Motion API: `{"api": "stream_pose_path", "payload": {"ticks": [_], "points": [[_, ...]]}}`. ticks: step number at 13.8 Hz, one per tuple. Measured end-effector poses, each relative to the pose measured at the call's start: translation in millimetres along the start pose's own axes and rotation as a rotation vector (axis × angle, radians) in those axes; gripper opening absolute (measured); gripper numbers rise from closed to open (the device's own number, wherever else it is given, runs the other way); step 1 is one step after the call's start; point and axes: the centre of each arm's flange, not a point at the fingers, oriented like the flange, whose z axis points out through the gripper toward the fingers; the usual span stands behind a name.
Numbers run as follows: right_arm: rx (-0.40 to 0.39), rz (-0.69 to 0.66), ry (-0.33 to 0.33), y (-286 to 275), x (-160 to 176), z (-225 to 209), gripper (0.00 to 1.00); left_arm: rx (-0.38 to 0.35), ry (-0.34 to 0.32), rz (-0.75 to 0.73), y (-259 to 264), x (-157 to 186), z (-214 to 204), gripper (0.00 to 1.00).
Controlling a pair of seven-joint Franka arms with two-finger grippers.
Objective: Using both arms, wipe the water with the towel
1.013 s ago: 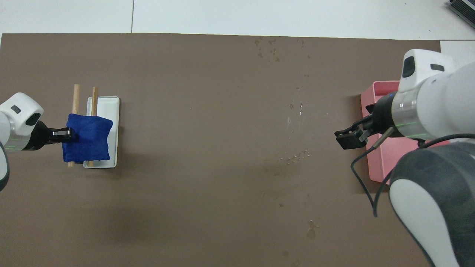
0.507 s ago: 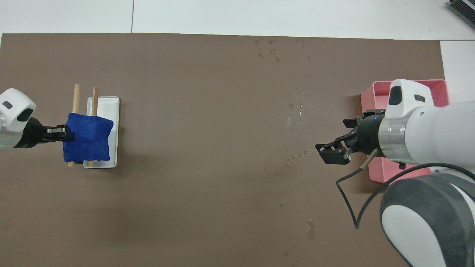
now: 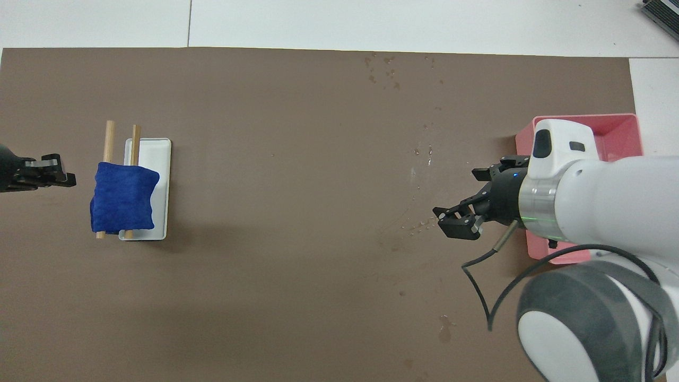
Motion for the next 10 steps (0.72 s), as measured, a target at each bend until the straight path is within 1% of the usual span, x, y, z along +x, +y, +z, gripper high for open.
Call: {"api": "stream_pose_path", "payload": {"ticks": [2,3,6,7,10], "points": [[-0.005,-0.035,0.022,-20,4,18,1.00,0.002,0.024,-0.003,-2,3,2,0.01],[-0.005,-0.048,0.027,-28,4,26,1.00,0.006,0.042,-0.003,-3,5,5,0.07],[-0.006,-0.058,0.037,-38,5,35,1.00,0.021,0.102,-0.012,-14,14,29,0.37],[-0.010,-0.056,0.041,-37,4,36,1.00,0.027,0.110,-0.018,-25,17,40,0.43],[-0.017,-0.054,0.050,-36,2,40,1.00,0.037,0.088,-0.022,-57,14,65,0.44]]}}
